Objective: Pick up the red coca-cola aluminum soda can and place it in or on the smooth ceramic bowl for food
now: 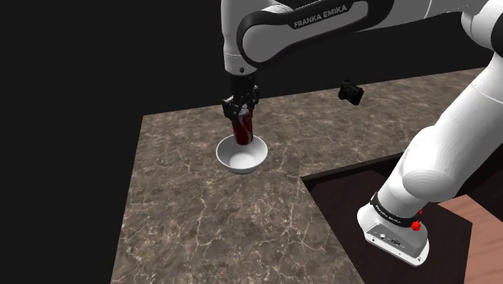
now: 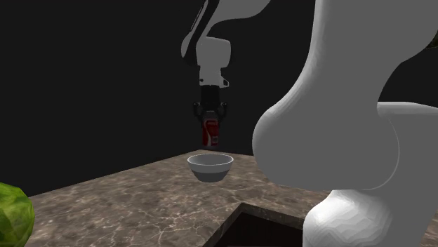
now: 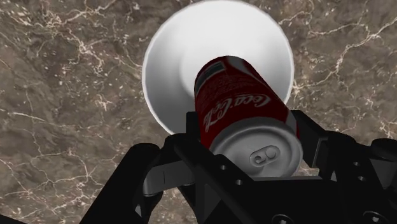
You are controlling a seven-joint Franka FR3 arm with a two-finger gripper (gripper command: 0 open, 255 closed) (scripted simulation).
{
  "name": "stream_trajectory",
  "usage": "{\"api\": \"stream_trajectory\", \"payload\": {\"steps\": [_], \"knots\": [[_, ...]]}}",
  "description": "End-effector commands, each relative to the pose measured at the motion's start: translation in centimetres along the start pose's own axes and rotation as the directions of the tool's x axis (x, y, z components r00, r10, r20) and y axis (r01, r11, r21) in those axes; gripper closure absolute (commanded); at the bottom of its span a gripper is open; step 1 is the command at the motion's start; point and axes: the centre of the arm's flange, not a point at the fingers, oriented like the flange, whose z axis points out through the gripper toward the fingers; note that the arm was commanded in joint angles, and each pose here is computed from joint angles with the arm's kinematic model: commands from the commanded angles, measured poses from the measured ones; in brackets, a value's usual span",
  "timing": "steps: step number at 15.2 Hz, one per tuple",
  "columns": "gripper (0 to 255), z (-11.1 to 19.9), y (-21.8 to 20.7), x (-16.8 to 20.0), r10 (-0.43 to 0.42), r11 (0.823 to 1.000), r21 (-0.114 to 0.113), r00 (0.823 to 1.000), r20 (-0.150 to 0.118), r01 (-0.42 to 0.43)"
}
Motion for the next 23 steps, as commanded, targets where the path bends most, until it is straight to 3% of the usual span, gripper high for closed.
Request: {"api": "stream_trajectory", "payload": {"steps": [1, 8, 16, 17, 22, 23], "knots": [[255, 1.1, 0.0, 0.0, 0.000, 1.000, 0.000, 1.000, -0.001, 0.000], [255, 5.1, 0.0, 0.0, 0.000, 1.000, 0.000, 1.000, -0.001, 0.000], [255, 5.1, 0.0, 0.0, 0.000, 1.000, 0.000, 1.000, -0.001, 0.000], [0, 5.1, 0.0, 0.0, 0.000, 1.000, 0.000, 1.000, -0.001, 0.000], [0, 5.1, 0.0, 0.0, 0.000, 1.000, 0.000, 1.000, -0.001, 0.000], [0, 3.8, 0.0, 0.0, 0.000, 1.000, 0.000, 1.000, -0.001, 0.000]]}}
